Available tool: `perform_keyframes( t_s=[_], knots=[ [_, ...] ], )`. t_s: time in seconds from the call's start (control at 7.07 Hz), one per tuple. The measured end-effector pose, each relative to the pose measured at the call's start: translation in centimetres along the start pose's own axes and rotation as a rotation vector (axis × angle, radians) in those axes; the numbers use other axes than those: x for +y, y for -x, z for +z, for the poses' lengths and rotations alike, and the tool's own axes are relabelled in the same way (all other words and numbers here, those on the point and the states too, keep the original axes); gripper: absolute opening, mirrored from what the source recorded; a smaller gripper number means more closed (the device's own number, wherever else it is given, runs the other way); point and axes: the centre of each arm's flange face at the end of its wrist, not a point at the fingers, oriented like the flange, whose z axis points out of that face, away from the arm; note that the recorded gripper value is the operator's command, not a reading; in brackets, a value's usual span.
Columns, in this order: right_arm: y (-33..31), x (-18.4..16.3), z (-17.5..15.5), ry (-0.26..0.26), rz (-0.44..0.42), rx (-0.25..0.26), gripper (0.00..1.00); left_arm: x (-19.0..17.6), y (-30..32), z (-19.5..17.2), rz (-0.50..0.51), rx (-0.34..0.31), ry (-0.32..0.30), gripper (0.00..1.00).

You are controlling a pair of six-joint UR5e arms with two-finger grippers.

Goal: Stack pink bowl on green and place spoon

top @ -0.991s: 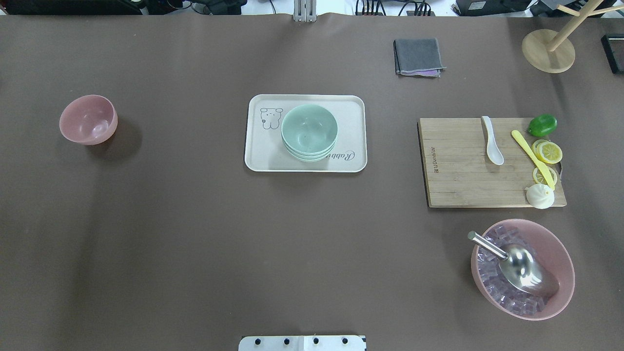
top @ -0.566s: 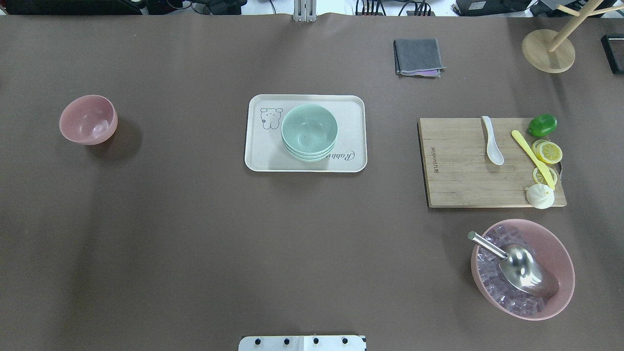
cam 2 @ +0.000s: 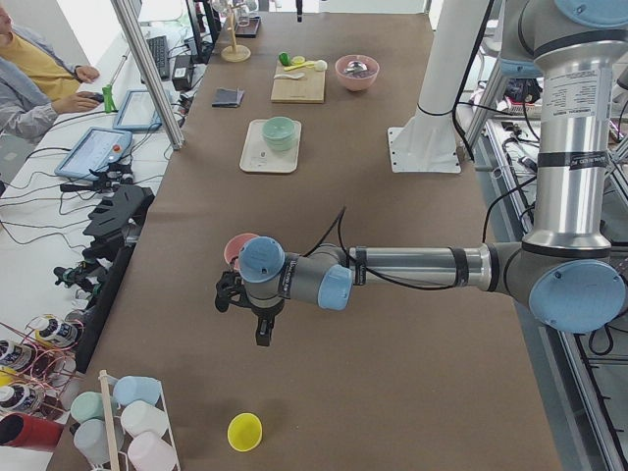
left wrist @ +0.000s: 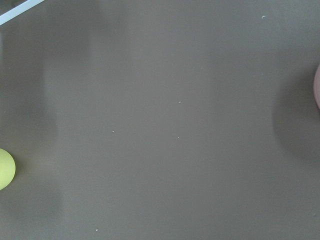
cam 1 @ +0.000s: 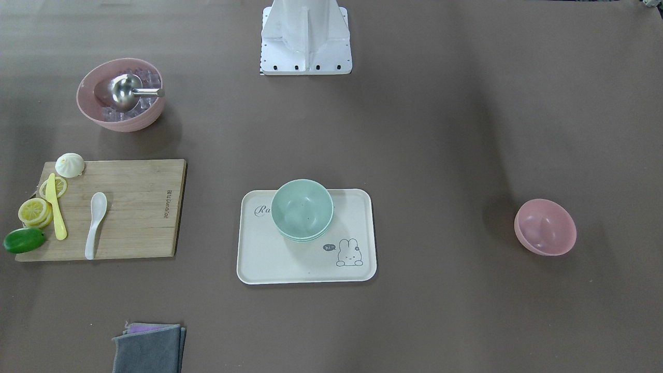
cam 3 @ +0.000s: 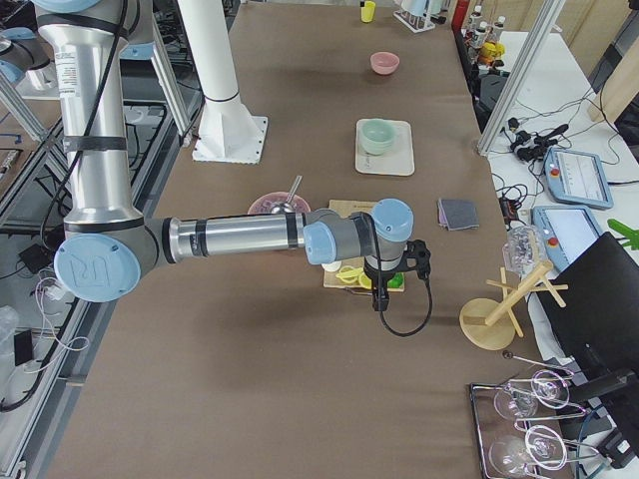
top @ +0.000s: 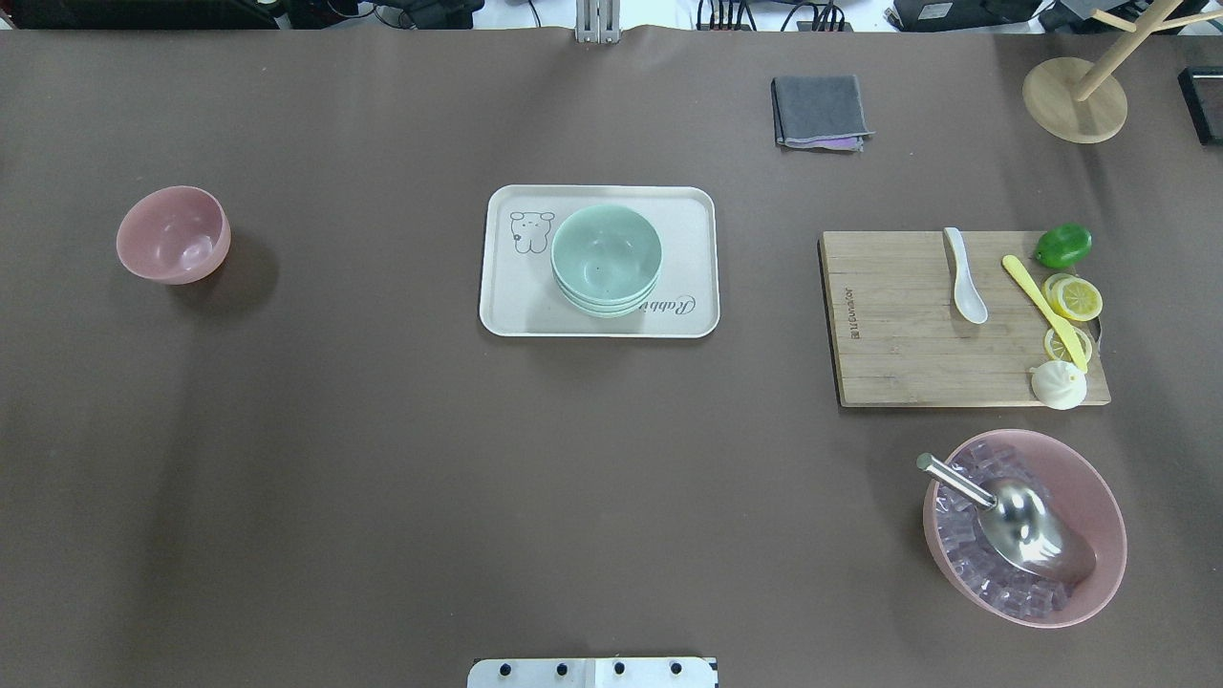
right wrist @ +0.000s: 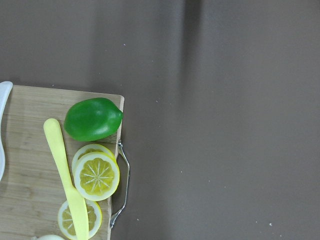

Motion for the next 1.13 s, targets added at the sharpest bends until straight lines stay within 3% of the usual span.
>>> perform_keyframes(
  t_s=[0.28,0.57,0.85,1.13],
  knots=[
    [1.1,-0.6,1.1,-0.02,-0.058,-0.012,1.0,-1.6,-1.3,0.3,0.017,0.004,0.001,0.98],
    [3.9,-1.8,2.2,-0.015,-0.08,-0.024,1.0,-6.2,-6.4,2.8,-0.06,0.019,0.027,0.98],
    [7.9,-3.8,3.3,-0.006,-0.07,-0.034,1.0,-9.1,-13.7,6.4,-0.065,0.048,0.051,0.95],
    [10.9,-5.4,4.4,0.004,-0.037,-0.034,1.0,-10.3,-16.3,10.1,-0.041,0.042,0.079,0.89]
  ],
)
